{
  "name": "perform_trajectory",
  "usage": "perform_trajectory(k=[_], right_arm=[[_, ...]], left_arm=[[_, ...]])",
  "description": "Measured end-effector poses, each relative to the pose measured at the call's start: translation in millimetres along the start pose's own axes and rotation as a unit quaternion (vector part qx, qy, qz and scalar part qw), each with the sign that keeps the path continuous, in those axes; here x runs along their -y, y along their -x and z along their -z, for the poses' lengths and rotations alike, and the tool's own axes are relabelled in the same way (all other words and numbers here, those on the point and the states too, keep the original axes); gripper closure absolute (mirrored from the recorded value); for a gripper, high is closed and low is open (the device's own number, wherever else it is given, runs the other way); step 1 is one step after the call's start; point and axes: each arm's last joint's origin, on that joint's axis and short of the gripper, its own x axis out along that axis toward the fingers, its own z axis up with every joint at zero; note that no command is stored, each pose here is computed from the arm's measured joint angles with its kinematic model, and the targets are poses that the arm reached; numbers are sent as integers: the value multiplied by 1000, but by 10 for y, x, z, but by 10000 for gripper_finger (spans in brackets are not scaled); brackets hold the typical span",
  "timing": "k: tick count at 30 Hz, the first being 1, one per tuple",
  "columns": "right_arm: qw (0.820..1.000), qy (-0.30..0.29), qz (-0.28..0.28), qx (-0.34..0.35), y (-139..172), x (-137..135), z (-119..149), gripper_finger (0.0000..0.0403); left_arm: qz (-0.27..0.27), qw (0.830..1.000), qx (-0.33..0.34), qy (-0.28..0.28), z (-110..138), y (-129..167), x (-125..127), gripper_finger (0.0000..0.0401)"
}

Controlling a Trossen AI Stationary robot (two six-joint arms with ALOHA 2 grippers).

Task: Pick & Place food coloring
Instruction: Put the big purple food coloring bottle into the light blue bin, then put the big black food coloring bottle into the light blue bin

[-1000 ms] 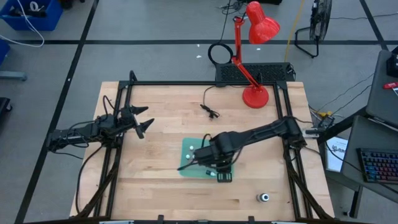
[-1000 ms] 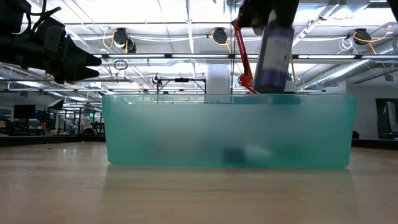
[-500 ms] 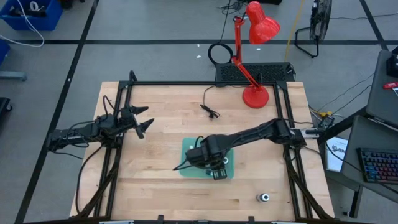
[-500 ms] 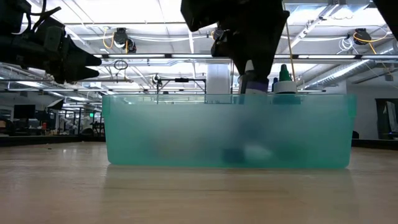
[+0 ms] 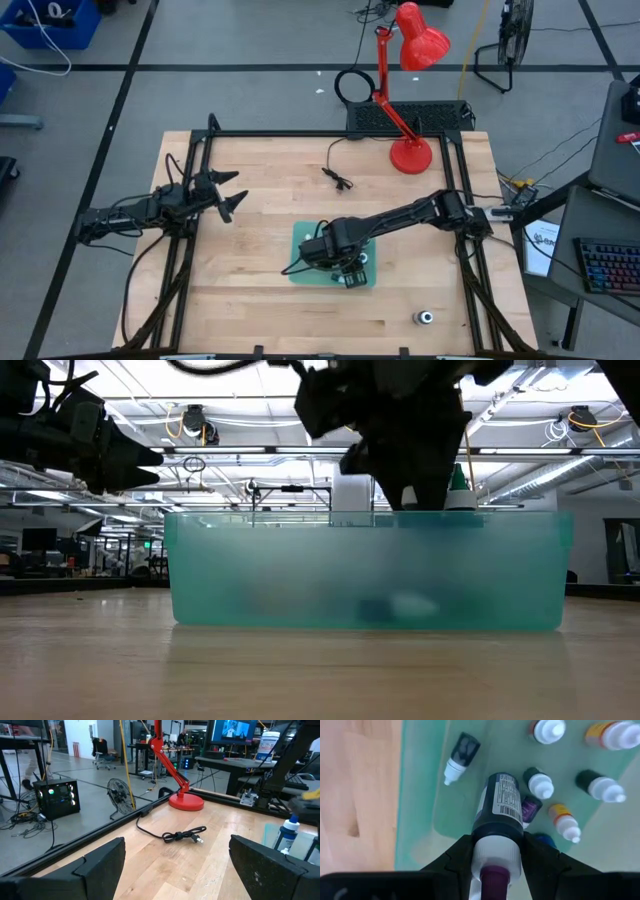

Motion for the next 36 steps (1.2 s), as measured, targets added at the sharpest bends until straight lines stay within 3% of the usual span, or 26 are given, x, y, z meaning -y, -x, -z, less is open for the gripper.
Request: perform_trajectory(k=[9,16,21,25,29,33,36], right_arm=[[1000,-6,-13,4,-98,70,2,275],[999,-37,-9,30,-98,73,-41,159],[996,-70,-15,44,109,43,67,136],[988,-150,-18,16,359,-47,320,142],[959,-283,-31,-15,626,-279,626,149],[934,-353,-43,19,768,-662,891,150],[913,-407,-26,-4,708,-897,1145,150]], left_arm=[[0,1000,0,0,0,0,0,48],[0,1000,0,0,0,0,0,48],[0,1000,0,0,0,0,0,48],[0,1000,0,0,0,0,0,48],[0,1000,0,0,0,0,0,48],[0,1000,0,0,0,0,0,48],[0,1000,0,0,0,0,0,48]])
